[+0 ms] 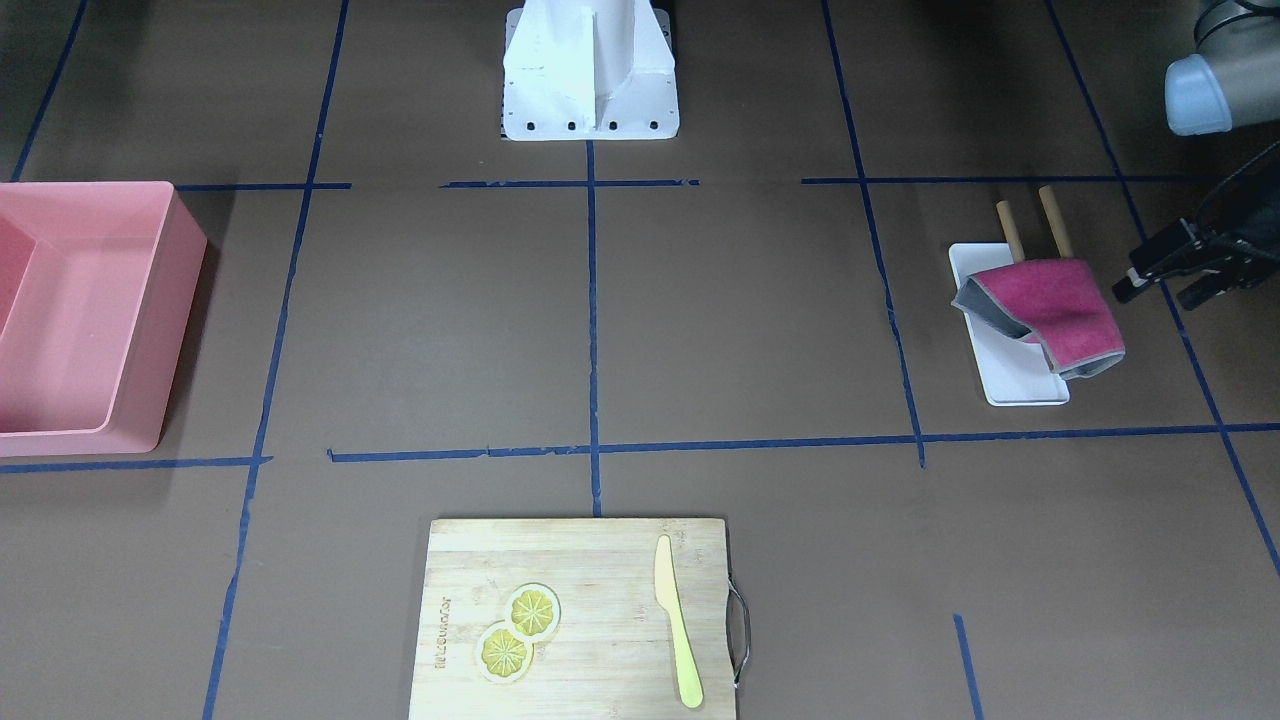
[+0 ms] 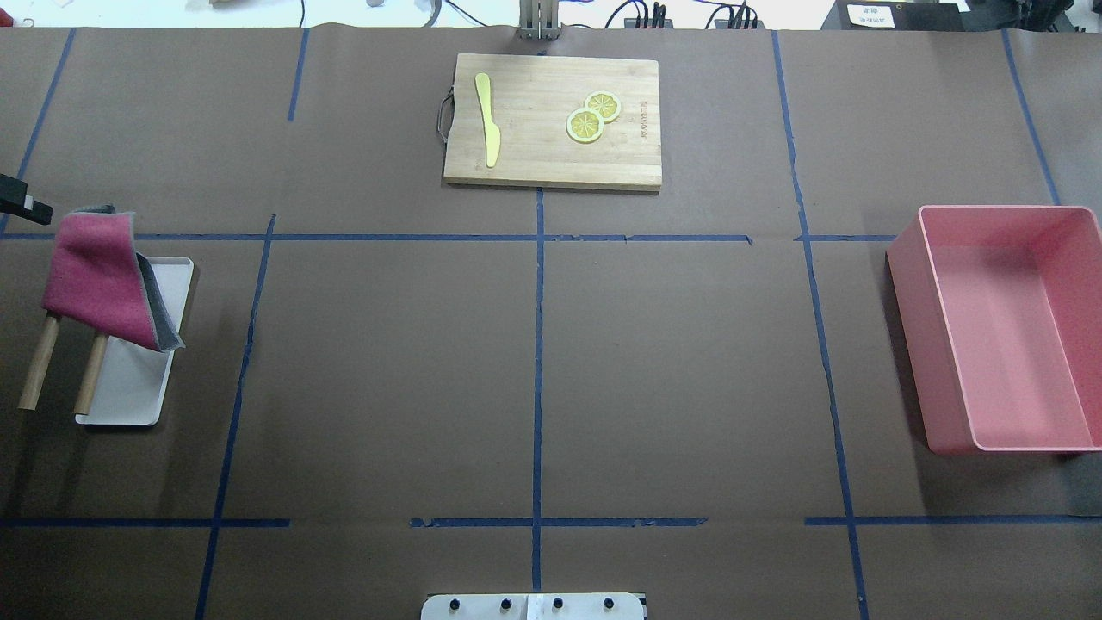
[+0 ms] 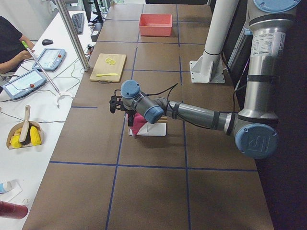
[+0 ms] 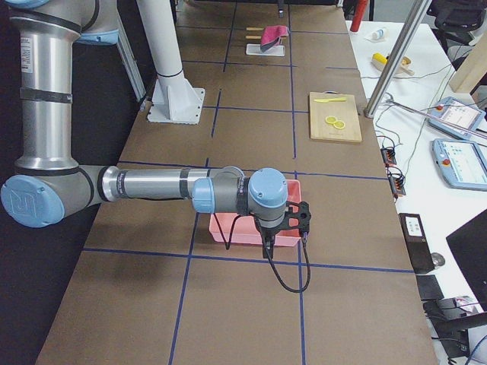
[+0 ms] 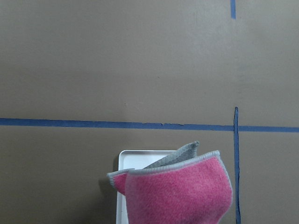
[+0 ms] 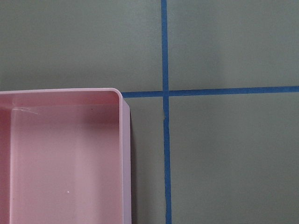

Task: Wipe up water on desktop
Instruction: 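Reach the left gripper to the pink cloth on the white tray and grasp it, then lift the pink cloth with the left gripper while the right arm moves in, then grasp the hanging pink cloth with the right gripper and release it from the left gripper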

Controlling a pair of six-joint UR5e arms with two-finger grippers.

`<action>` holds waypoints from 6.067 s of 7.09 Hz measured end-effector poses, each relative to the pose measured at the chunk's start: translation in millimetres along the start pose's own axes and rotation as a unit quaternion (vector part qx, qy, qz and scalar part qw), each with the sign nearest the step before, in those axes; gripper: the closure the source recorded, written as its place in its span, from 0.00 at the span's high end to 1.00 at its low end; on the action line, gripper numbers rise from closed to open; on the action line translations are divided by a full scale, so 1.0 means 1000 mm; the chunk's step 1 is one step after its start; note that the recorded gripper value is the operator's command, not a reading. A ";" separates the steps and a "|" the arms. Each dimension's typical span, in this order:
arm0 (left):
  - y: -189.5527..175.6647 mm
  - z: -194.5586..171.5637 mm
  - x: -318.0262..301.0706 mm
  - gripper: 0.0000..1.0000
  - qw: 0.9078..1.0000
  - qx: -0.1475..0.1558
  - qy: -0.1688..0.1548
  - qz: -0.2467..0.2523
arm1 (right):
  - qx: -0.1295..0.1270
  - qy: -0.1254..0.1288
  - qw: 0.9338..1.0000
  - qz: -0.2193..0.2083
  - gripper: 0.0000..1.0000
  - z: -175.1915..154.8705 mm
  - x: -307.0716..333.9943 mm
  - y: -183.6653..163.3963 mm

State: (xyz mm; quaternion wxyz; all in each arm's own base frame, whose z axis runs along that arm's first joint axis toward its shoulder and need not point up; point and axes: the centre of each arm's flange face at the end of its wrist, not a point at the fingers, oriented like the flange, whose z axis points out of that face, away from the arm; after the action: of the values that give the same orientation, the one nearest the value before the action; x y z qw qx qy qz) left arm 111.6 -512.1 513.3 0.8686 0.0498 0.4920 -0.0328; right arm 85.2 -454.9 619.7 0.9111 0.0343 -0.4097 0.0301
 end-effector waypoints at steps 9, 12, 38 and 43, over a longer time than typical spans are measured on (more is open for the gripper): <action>0.006 0.038 0.001 0.35 0.999 -0.041 0.001 0.007 | 0.000 -0.001 1.000 0.000 1.00 0.001 0.000 -0.003; 0.011 0.036 0.006 0.20 0.998 -0.062 0.028 0.007 | 0.000 -0.001 1.000 0.000 1.00 0.000 0.000 -0.004; 0.001 0.047 0.445 0.01 0.955 -0.025 0.099 -0.277 | 0.282 -0.184 0.910 -0.243 1.00 0.100 -0.703 0.113; 0.025 0.052 0.492 0.01 0.940 -0.060 0.117 -0.316 | 0.285 -0.178 0.900 -0.277 1.00 0.106 -0.713 0.126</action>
State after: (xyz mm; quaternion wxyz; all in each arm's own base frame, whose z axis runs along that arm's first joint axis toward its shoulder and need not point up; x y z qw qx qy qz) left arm 411.6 -497.0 119.5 0.7513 -0.1566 0.5814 -0.2702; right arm -476.2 -357.4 160.8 0.7455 0.4094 -0.5132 -0.1150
